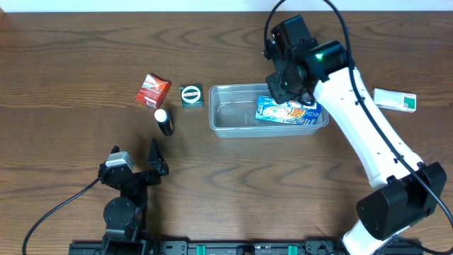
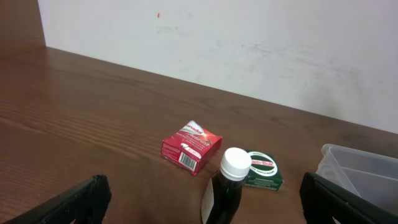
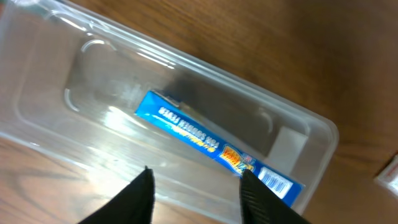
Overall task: Pack container
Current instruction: 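Push the blue box flat against the container's far side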
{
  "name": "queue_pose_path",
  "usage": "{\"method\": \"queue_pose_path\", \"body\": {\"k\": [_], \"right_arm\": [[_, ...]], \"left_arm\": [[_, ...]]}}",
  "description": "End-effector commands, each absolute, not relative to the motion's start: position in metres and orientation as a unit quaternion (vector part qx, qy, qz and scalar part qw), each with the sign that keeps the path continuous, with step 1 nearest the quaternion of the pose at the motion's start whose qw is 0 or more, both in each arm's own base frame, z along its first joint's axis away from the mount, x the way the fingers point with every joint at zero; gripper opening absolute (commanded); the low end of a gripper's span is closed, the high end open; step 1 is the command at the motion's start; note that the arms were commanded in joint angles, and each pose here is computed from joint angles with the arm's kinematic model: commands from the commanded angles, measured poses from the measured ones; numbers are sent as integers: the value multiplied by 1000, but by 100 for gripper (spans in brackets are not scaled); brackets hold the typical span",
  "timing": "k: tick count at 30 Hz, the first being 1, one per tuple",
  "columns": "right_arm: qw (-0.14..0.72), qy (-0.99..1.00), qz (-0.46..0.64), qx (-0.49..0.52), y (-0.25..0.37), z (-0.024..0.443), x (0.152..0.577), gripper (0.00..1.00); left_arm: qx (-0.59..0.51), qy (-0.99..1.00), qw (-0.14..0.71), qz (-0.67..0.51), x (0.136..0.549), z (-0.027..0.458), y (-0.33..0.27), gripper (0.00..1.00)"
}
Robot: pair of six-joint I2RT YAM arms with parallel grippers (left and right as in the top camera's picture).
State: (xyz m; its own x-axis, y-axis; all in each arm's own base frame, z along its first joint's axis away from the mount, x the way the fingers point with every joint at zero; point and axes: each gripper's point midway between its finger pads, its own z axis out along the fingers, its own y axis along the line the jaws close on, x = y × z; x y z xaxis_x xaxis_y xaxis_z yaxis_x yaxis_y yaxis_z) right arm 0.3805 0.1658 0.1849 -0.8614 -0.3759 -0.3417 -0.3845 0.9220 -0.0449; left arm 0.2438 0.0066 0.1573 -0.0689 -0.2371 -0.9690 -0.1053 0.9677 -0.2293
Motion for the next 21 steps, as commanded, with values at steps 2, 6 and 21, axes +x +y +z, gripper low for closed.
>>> {"method": "queue_pose_path", "body": {"k": [2, 6, 21], "right_arm": [[132, 978, 23, -158, 163, 156, 371, 29], [99, 983, 16, -153, 157, 130, 357, 10], [157, 971, 14, -180, 148, 118, 389, 5]], "left_arm": [[-127, 745, 654, -34, 243, 140, 12, 98], [-127, 745, 654, -34, 243, 140, 12, 98], [-127, 745, 654, -34, 243, 140, 12, 98]]}}
